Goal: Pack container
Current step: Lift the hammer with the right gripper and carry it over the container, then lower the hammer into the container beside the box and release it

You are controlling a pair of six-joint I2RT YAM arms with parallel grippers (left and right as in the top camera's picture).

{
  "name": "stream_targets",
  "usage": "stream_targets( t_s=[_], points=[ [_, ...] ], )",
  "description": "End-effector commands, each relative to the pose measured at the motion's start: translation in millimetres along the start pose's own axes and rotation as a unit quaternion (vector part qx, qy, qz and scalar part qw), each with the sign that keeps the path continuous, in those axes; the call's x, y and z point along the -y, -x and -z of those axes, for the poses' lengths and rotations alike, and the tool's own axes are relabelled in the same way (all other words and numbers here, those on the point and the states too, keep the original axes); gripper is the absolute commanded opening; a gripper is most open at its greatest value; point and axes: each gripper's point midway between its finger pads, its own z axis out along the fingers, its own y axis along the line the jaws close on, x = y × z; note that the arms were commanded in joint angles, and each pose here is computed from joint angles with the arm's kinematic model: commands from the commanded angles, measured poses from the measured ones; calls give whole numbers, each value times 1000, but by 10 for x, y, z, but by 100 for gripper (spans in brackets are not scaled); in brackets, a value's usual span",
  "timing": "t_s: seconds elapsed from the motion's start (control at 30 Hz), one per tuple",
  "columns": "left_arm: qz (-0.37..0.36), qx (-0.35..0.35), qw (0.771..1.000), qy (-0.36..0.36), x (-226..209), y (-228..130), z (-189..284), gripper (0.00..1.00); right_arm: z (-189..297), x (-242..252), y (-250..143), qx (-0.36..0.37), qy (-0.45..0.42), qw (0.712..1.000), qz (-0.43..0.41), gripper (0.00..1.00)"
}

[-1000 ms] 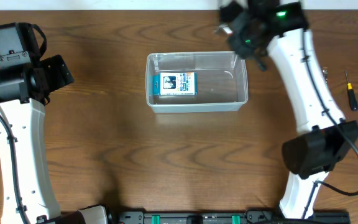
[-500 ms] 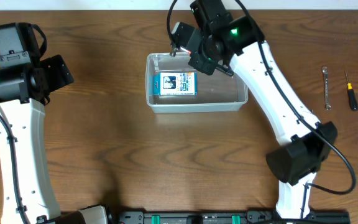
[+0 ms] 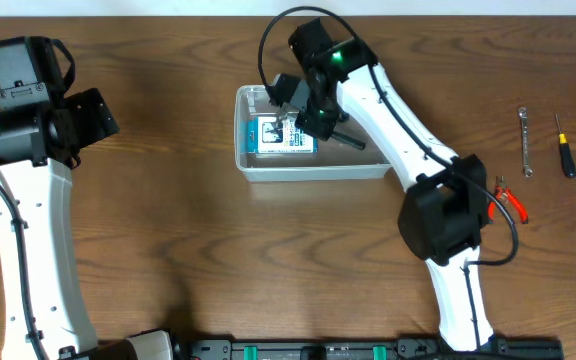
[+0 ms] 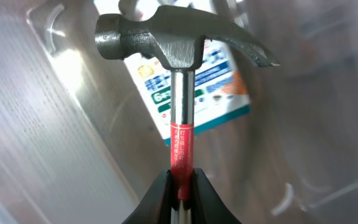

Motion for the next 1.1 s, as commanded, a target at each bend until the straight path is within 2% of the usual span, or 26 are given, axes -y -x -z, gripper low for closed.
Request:
stream_targets(
  t_s=[0.0, 0.5, 1.07],
  points=[
    [-6, 2, 1000, 12, -50, 16, -5, 98, -131, -122, 27, 1, 33, 999, 9, 9],
    [-6, 2, 1000, 12, -50, 16, -5, 98, -420, -176, -29, -16, 60, 998, 4, 9],
    [-6, 2, 1000, 12, -50, 16, -5, 98, -419, -168, -23, -14, 59, 998, 4, 18]
  ],
)
